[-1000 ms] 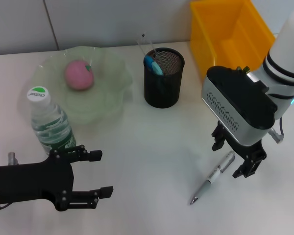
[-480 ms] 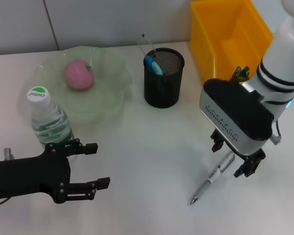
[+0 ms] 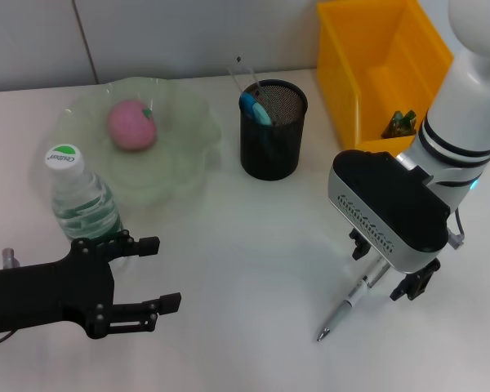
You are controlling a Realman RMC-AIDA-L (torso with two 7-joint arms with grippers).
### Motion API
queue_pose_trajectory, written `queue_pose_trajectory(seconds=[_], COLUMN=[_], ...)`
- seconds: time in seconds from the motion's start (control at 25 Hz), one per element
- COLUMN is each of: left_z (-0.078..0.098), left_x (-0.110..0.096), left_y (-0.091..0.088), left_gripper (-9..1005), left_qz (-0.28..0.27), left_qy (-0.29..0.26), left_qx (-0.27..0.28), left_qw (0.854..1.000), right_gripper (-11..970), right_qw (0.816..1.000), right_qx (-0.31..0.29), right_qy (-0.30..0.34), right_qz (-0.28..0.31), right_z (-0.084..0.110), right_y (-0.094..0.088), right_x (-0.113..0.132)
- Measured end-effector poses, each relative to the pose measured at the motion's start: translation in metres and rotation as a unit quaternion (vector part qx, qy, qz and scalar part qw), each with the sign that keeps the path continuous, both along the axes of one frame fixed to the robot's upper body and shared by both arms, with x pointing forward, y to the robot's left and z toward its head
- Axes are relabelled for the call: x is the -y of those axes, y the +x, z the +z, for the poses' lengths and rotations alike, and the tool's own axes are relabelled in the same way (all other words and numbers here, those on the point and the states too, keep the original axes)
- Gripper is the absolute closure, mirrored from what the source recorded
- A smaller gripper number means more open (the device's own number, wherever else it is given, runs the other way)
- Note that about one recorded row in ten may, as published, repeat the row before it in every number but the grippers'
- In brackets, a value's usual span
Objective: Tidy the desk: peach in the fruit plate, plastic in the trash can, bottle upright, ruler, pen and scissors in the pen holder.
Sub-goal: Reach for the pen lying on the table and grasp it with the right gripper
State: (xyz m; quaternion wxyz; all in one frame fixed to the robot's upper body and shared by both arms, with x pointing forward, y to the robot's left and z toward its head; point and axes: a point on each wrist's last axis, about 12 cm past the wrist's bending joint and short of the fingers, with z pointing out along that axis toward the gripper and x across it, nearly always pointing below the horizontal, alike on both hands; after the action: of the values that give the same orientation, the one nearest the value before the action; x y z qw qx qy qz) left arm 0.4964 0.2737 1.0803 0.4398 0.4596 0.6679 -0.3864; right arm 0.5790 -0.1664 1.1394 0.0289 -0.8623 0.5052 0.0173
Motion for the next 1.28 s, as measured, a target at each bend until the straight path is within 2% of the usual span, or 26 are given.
queue_pose_trajectory(seconds=[0.52,0.72,1.04,1.28], left_z=[0.0,0.0,0.002,0.002], left_x=[0.0,0.0,0.0,0.0], left_y=[0.0,0.0,0.0,0.0], left_gripper=[167,167,168,168], left_qz=[0.001,0.001,0.004,0.003], left_qy=[-0.002,-0.002,-0.009,-0.01], left_qx=[0.0,0.0,-0.003,-0.003], left_qw=[1.0,1.0,1.0,1.0], right_gripper=[360,477,477,539], right_qw=[1.0,1.0,1.0,1.0], right_qx=[0.008,0.008,0.013,0.014], right_qy=[-0.004,-0.005,-0.002,0.0], right_qz=[0.005,0.01,0.017,0.019], right_z=[-0.009,-0.012,-0.015,-0.016], right_y=[0.002,0.001,0.002,0.002], right_x=[0.0,0.001,0.002,0.002])
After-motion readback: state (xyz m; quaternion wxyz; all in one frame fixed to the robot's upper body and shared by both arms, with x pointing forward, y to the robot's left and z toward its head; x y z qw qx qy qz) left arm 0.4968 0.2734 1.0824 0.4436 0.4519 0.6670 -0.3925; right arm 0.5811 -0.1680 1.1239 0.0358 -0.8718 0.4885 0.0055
